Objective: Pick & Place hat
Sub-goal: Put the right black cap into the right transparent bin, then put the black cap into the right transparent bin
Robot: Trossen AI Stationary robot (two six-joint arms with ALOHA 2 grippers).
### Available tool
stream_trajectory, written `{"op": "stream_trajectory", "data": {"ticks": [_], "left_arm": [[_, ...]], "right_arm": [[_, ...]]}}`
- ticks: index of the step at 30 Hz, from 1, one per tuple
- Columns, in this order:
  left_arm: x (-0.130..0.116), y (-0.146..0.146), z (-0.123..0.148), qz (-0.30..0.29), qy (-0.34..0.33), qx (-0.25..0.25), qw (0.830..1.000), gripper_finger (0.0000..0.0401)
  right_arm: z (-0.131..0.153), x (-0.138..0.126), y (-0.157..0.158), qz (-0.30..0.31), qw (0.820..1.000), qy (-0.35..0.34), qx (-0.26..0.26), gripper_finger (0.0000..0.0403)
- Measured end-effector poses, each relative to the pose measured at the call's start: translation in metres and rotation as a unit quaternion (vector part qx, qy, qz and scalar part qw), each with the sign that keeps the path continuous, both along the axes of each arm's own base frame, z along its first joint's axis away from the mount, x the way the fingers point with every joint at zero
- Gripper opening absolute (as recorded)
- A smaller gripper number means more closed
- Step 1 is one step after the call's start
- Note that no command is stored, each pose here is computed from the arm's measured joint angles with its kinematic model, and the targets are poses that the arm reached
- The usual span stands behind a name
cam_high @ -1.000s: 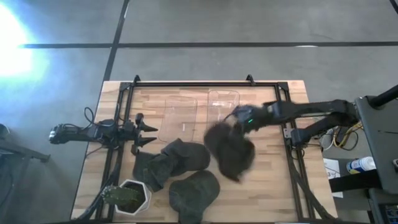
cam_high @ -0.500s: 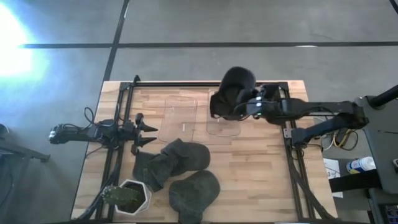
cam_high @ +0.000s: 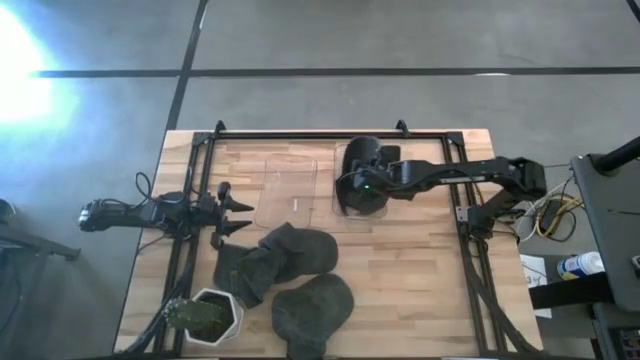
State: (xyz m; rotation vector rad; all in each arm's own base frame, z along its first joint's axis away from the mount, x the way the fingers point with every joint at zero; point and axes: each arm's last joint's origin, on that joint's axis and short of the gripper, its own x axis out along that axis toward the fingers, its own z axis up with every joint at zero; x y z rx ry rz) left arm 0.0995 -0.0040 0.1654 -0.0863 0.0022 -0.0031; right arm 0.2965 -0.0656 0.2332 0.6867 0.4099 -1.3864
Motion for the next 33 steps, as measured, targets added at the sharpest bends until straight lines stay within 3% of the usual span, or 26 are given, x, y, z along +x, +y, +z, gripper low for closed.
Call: {"op": "stream_trajectory", "data": {"ticks": [7,13,16,19,23,27,33], "left_arm": [[0.000,0.000,0.000,0.000,0.000,0.000,1.000,0.0181],[0.000,0.000,0.000,0.000,0.000,0.000,1.000,0.0181],[0.000,0.000,0.000,0.000,0.000,0.000,1.000,0.0181],[0.000,0.000,0.000,0.000,0.000,0.000,1.000,0.0181],[0.000,0.000,0.000,0.000,0.000,0.000,1.000,0.0181],[0.000,0.000,0.000,0.000,0.000,0.000,1.000,0.0181],[0.000,0.000,0.000,0.000,0.000,0.000,1.000,0.0181]], "right_arm": [[-0.002,0.014,0.001,0.070,0.996,0.052,0.024,0.0138],[0.042,0.014,0.006,0.175,0.981,0.084,-0.021,0.0196],[0.071,0.011,0.011,0.264,0.959,0.097,-0.036,0.0209],[0.097,0.005,0.020,0.370,0.924,0.088,-0.036,0.0214],[0.115,-0.005,0.035,0.497,0.867,0.004,0.039,0.0215],[0.096,-0.007,0.050,0.541,0.826,-0.032,0.152,0.0215],[0.048,-0.002,0.081,0.562,0.801,0.019,0.205,0.0215]]}}
